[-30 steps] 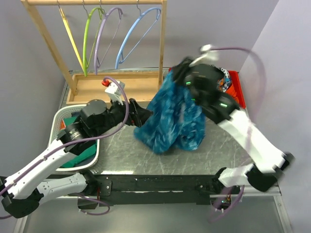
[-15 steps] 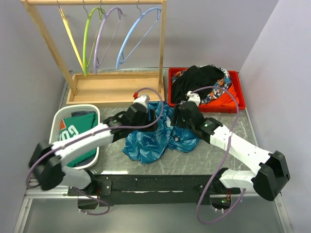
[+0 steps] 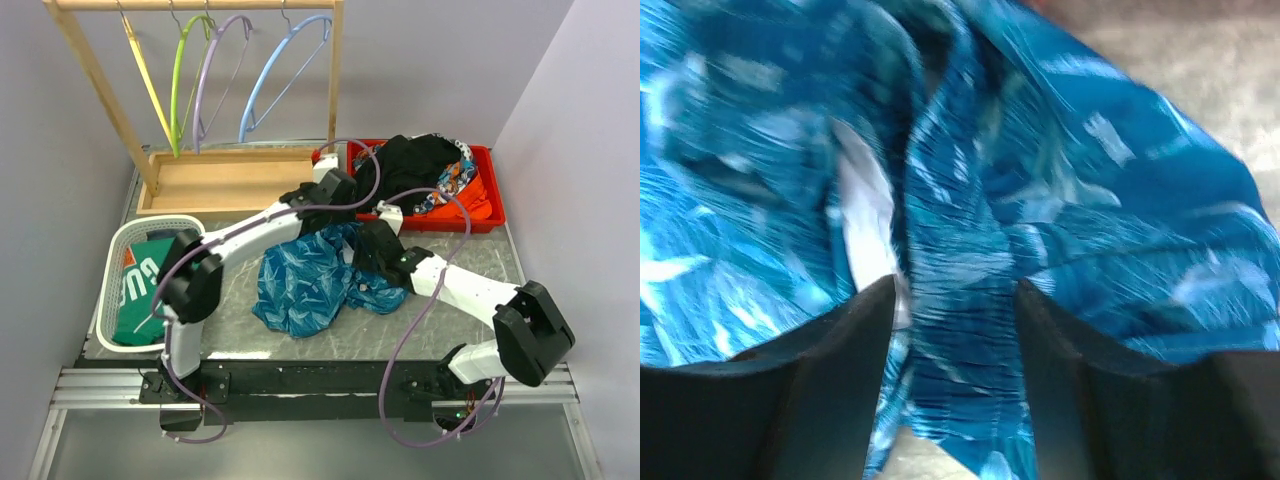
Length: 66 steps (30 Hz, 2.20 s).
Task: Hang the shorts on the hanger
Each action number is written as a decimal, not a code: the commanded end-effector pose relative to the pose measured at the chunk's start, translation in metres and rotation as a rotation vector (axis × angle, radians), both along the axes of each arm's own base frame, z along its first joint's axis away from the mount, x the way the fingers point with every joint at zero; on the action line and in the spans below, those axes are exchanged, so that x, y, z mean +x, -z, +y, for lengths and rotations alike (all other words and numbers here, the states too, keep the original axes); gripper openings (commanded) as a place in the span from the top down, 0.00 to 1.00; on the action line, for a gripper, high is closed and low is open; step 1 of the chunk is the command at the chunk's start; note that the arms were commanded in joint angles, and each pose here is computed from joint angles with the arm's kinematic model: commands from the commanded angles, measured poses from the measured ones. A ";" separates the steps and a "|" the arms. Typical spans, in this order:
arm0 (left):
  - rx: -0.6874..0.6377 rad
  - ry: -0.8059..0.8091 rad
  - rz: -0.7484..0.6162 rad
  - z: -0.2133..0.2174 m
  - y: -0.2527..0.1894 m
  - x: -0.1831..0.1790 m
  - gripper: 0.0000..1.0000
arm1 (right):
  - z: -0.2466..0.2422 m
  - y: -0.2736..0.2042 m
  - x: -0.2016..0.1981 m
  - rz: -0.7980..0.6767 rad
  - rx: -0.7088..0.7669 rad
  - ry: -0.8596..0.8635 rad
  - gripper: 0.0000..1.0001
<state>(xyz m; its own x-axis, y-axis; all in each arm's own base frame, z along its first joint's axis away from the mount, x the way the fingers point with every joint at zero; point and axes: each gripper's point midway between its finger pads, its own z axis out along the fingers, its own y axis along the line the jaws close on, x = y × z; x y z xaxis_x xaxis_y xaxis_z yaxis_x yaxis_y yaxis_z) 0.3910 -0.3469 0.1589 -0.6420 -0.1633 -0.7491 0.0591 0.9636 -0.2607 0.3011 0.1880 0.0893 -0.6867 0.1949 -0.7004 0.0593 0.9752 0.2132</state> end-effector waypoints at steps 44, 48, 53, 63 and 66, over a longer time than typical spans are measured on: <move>-0.044 0.033 0.179 0.048 0.024 -0.038 0.99 | -0.017 -0.019 -0.012 -0.098 0.153 0.004 0.52; -0.004 -0.007 0.165 0.071 0.029 -0.049 0.99 | -0.009 -0.028 -0.013 -0.102 0.130 -0.046 0.44; 0.025 -0.029 0.141 0.091 0.025 -0.059 0.99 | -0.001 -0.016 -0.015 -0.071 0.077 -0.060 0.37; 0.045 -0.061 0.077 0.112 0.001 -0.065 0.99 | -0.008 0.013 -0.023 0.004 0.014 -0.018 0.41; 0.039 -0.058 0.060 0.111 -0.006 -0.064 0.99 | -0.016 0.018 -0.031 0.007 0.022 0.010 0.42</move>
